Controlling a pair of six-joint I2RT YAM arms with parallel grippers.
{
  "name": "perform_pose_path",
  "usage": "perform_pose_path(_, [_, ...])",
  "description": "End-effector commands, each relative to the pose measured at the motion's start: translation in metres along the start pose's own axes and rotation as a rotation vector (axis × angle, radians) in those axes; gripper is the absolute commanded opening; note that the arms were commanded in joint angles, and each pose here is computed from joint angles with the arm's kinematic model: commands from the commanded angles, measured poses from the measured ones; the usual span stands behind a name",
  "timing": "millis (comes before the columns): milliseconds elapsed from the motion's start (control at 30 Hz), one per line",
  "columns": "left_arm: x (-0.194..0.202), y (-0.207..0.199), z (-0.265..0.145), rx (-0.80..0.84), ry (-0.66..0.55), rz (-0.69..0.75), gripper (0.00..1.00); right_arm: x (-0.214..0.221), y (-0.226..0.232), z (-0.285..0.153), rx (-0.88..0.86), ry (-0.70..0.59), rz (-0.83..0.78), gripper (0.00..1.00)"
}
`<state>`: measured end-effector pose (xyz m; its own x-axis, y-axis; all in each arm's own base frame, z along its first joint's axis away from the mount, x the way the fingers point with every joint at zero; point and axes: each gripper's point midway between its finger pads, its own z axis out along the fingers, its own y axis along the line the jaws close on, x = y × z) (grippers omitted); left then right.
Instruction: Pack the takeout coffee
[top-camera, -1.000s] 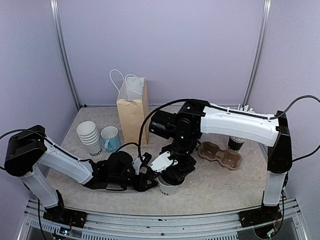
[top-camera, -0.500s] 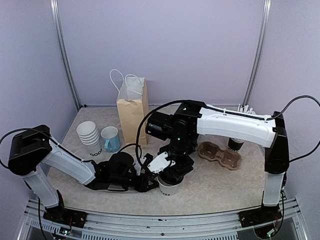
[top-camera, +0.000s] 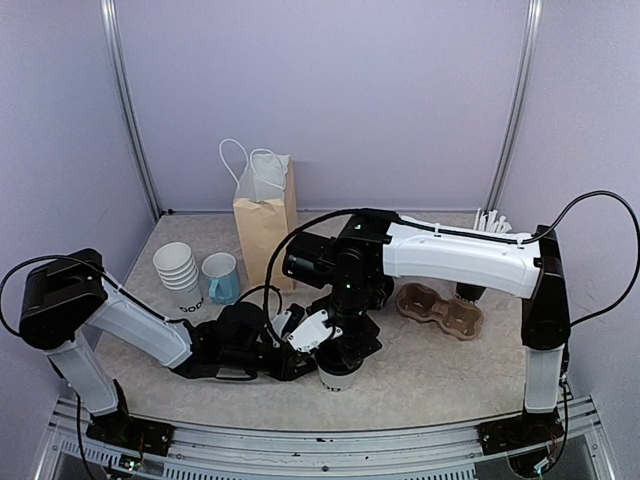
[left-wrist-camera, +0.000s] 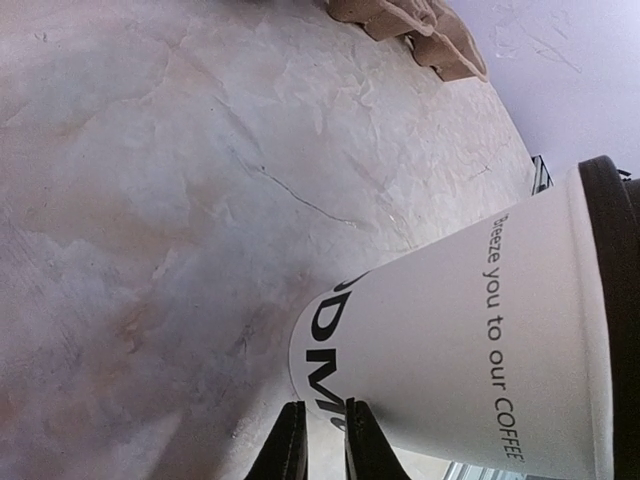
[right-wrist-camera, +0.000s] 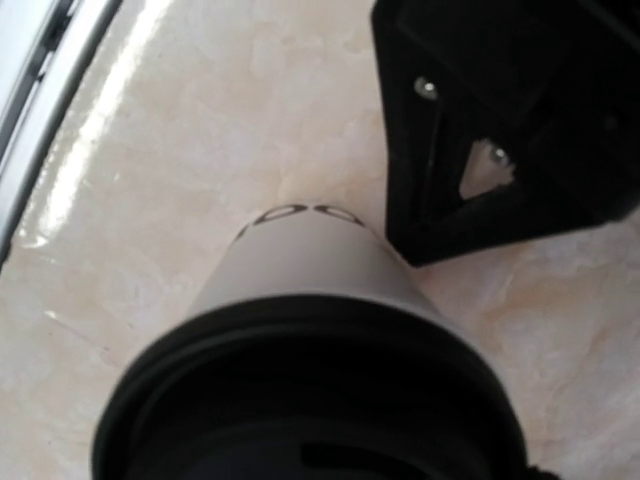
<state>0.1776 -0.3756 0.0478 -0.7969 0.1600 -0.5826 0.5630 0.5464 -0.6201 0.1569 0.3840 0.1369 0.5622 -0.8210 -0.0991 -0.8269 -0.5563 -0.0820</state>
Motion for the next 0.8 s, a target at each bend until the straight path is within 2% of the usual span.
perform_pose_path(0, [-0.001,0.002,-0.004,0.001,-0.009,-0.006,0.16,-0.005,0.0,-0.005,0.014,0.0,-0.011,0.91])
perform_pose_path(200, [0.001,0.011,-0.022,-0.072,-0.006,0.001,0.29,0.001,0.008,-0.028,0.026,-0.036,0.002,0.99])
perform_pose_path(300, [0.001,0.016,-0.032,-0.12,0.003,0.006,0.34,0.009,0.003,-0.036,0.04,-0.056,0.031,1.0])
perform_pose_path(433, [-0.001,0.023,-0.046,-0.188,-0.008,0.007,0.36,0.028,-0.016,-0.048,0.069,-0.117,0.131,0.99])
perform_pose_path(533, [-0.02,0.012,-0.064,-0.183,-0.088,-0.027,0.39,0.037,-0.033,-0.062,0.087,-0.274,0.253,0.93])
perform_pose_path(633, [-0.052,-0.015,-0.084,-0.107,-0.201,-0.05,0.43,0.043,-0.045,-0.068,0.091,-0.438,0.403,0.84])
perform_pose_path(767, [-0.085,-0.045,-0.095,-0.03,-0.264,-0.049,0.46,0.052,-0.029,-0.054,0.012,-0.567,0.573,0.76])
